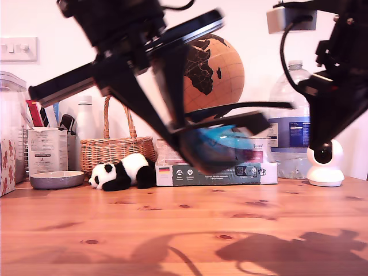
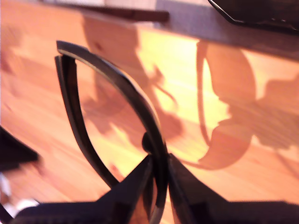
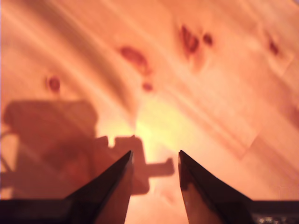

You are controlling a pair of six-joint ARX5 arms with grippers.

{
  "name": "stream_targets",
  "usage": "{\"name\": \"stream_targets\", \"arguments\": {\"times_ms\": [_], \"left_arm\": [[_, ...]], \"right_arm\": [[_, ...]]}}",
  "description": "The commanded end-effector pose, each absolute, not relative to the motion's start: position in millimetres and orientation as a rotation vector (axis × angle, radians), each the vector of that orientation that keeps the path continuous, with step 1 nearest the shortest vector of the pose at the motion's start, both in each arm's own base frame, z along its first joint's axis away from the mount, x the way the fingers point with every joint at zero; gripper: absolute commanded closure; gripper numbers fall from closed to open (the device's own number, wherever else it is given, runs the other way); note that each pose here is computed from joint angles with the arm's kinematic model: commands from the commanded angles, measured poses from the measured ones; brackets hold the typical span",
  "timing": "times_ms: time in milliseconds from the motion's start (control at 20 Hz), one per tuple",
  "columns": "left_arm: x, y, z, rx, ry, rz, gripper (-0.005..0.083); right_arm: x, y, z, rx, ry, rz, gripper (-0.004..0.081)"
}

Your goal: Pick up the sunglasses and open them, then place them back on the table

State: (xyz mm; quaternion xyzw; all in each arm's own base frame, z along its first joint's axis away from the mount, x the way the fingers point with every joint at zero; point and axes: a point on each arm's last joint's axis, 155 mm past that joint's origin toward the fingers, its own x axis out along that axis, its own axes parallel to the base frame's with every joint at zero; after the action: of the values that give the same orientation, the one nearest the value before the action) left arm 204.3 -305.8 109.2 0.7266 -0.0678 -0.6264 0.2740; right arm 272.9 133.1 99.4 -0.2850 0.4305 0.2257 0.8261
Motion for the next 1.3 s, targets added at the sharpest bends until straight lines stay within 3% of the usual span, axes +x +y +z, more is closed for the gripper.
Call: {"name": "stream_targets", "arguments": {"times_ms": [0, 150, 350, 550, 850, 1250], "left_arm": [[208.5, -303.9, 112.7, 1.956, -0.183, -1.668, 0.0793], [213.3, -300.8, 112.6, 1.951, -0.168, -1.659, 0.0793], [213.0, -302.2, 112.9, 1.945, -0.174, -1.661, 0.0793], [212.8, -305.4, 114.4, 1.935, -0.191, -1.659, 0.0793], [220.6, -315.5, 122.4, 1.926, -0.240, -1.605, 0.0793], [215.5, -310.9, 117.9, 1.902, -0.192, -1.634, 0.0793]], "right_arm": [[270.8, 130.4, 94.9, -0.605, 0.937, 0.473, 0.0502], [253.9, 144.5, 96.1, -0.459, 1.014, 0.520, 0.0503], [223.3, 207.0, 130.5, -0.111, 1.071, 0.784, 0.0503], [205.4, 238.1, 158.6, 0.056, 1.081, 0.949, 0.0502], [193.5, 247.1, 155.2, 0.071, 1.127, 0.960, 0.0502], [207.5, 244.8, 116.4, -0.019, 1.200, 0.835, 0.0502]]}}
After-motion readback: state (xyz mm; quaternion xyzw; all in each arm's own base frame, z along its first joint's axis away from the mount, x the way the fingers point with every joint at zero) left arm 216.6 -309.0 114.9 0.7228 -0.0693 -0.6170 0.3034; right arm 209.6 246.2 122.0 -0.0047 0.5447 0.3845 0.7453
